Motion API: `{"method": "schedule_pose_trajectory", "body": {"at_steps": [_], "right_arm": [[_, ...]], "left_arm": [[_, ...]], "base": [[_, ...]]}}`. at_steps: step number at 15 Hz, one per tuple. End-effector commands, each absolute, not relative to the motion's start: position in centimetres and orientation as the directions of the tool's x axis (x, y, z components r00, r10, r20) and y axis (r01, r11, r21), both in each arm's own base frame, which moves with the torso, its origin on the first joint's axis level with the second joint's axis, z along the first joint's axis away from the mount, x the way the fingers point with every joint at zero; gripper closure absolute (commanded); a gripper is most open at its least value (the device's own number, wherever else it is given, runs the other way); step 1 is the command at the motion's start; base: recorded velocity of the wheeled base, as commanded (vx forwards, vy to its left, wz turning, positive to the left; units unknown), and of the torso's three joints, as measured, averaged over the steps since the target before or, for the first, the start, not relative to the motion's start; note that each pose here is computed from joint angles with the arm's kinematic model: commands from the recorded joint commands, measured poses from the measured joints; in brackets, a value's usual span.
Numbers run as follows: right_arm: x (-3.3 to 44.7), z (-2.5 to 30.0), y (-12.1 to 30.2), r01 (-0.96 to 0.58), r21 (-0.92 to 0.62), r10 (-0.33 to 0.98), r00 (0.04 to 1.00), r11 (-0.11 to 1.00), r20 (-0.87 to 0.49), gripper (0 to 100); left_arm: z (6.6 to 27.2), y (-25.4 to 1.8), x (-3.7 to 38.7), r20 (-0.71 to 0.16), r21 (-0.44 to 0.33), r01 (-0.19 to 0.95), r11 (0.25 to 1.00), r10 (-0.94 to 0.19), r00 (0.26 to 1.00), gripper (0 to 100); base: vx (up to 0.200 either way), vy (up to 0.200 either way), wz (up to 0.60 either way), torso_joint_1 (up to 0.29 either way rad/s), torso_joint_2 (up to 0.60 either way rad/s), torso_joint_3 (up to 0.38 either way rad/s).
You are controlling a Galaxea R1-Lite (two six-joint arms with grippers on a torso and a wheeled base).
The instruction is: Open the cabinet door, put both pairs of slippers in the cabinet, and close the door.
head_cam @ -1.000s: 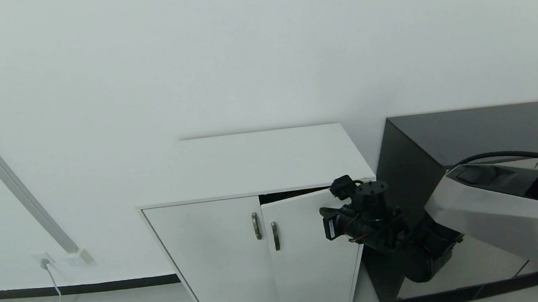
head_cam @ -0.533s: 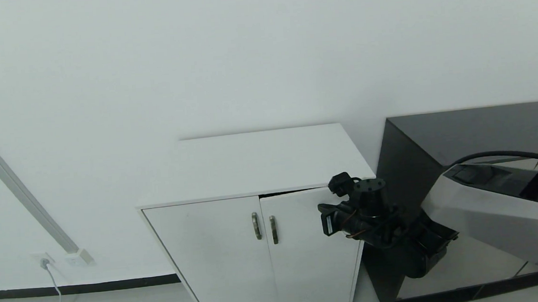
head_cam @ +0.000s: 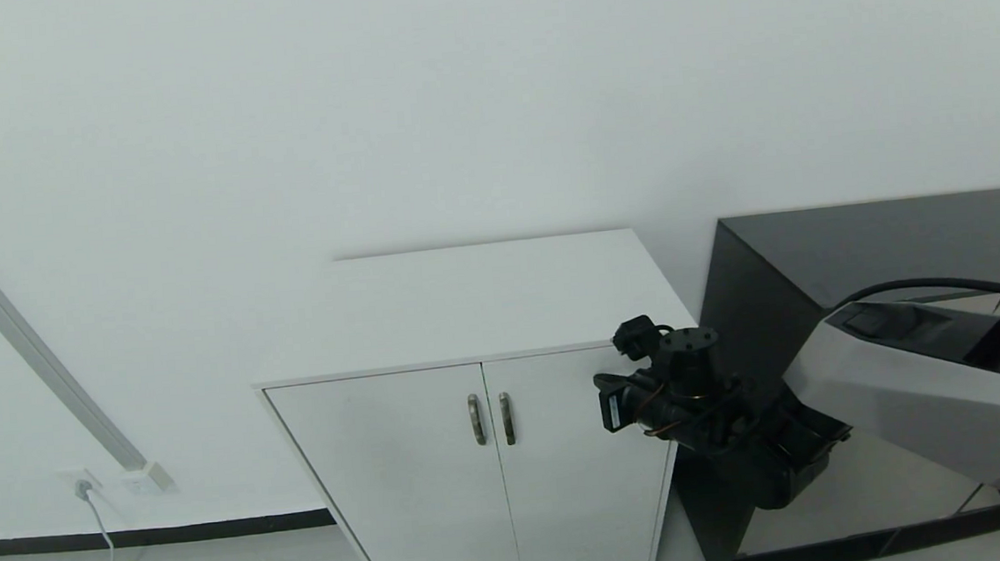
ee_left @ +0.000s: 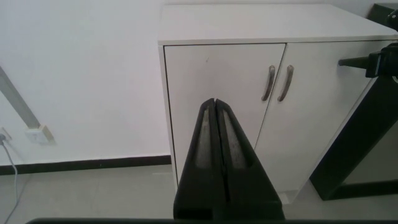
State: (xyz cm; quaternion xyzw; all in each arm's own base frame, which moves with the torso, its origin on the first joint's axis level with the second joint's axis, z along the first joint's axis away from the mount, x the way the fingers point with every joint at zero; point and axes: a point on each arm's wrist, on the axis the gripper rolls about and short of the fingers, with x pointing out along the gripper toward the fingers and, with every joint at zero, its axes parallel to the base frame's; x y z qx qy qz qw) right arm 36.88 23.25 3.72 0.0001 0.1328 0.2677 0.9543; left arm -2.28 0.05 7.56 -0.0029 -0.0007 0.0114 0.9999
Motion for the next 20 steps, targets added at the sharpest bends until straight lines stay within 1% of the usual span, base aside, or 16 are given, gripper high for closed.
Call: {"method": "schedule_pose_trajectory", "body": {"at_steps": [1,10,15,18,20], "right_arm": [[37.0,3.8,23.3,-0.511,0.071,0.512,0.823,0.856,-0.247,100],[36.8,3.8,23.1,-0.509,0.071,0.509,0.824,0.858,-0.250,100],[34.2,6.3,21.4,-0.490,0.065,0.490,0.836,0.869,-0.246,100],[31.4,9.0,18.3,-0.436,0.061,0.439,0.879,0.898,-0.187,100],[29.6,10.6,15.8,-0.367,0.052,0.370,0.914,0.929,-0.168,100]], "left_arm": [[7.6,0.1,-2.3,0.002,-0.006,-0.023,1.000,0.023,1.000,100],[7.6,0.1,-2.3,0.002,-0.008,-0.023,1.000,0.023,1.000,100],[7.6,0.1,-2.3,0.002,-0.009,-0.023,1.000,0.023,1.000,100],[7.6,0.1,-2.3,0.002,-0.015,-0.025,1.000,0.025,1.000,100],[7.6,0.1,-2.3,0.002,-0.015,-0.025,1.000,0.025,1.000,100]], "base": [[0.000,0.000,0.00,0.000,0.00,0.000],[0.000,0.000,0.00,0.000,0.00,0.000],[0.000,0.000,0.00,0.000,0.00,0.000],[0.000,0.000,0.00,0.000,0.00,0.000],[0.000,0.000,0.00,0.000,0.00,0.000]]}}
